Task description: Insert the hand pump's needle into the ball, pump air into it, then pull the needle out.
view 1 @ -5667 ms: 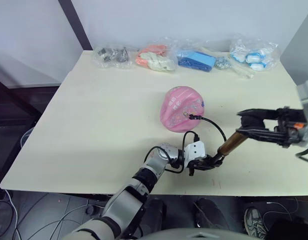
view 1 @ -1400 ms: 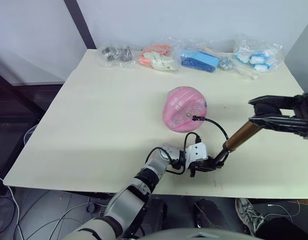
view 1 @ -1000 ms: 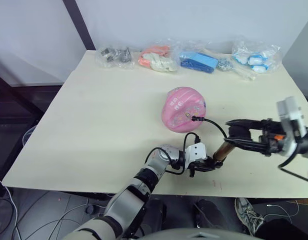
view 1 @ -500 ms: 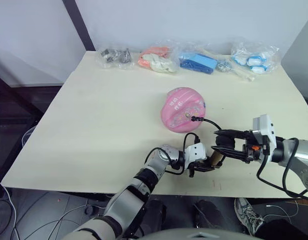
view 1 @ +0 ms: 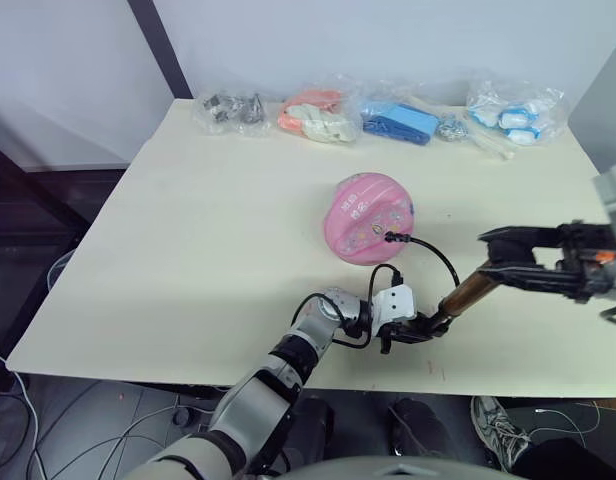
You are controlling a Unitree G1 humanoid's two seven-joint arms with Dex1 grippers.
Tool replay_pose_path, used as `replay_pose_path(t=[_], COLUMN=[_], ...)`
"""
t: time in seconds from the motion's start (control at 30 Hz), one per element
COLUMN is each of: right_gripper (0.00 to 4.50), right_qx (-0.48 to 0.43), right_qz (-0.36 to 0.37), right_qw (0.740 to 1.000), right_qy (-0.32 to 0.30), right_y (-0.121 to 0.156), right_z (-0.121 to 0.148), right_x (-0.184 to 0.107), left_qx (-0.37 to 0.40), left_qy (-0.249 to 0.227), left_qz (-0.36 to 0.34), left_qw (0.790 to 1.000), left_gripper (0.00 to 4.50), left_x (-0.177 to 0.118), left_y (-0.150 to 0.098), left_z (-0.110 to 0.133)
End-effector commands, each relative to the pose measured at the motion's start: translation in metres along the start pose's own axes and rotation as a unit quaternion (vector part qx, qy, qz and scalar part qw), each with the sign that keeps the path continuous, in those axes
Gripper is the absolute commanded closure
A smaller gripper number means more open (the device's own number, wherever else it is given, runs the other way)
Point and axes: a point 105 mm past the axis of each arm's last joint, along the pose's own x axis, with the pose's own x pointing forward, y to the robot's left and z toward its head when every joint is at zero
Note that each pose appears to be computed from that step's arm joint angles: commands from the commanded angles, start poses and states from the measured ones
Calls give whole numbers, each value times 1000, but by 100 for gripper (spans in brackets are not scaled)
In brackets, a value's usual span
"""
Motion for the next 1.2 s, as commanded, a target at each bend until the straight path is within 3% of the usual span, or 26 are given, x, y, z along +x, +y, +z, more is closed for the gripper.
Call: replay_pose_path(t=[0.03,0.23,1.0,1.2], right_gripper=[255,255,255,255], right_qx=[-24,-8,38,22], right_qz=[-2,-11,-32,-53], right_qw=[999,1000,998,998], right_qy=[-22,-10,26,4], right_y=[6,2,-7,-14], right_z=[28,23,-129,-126], right_x=[-15,-17,64,65], left_qx=[-39,-39,-37,-37], left_qy=[44,45,48,48], left_qz=[-9,-10,-8,-8], left_qw=[998,998,998,998], left_gripper=[344,344,344,344], left_x=[-4,-2,-5,-6], left_y=[-11,-11,-9,-9], left_z=[-29,-28,-29,-30])
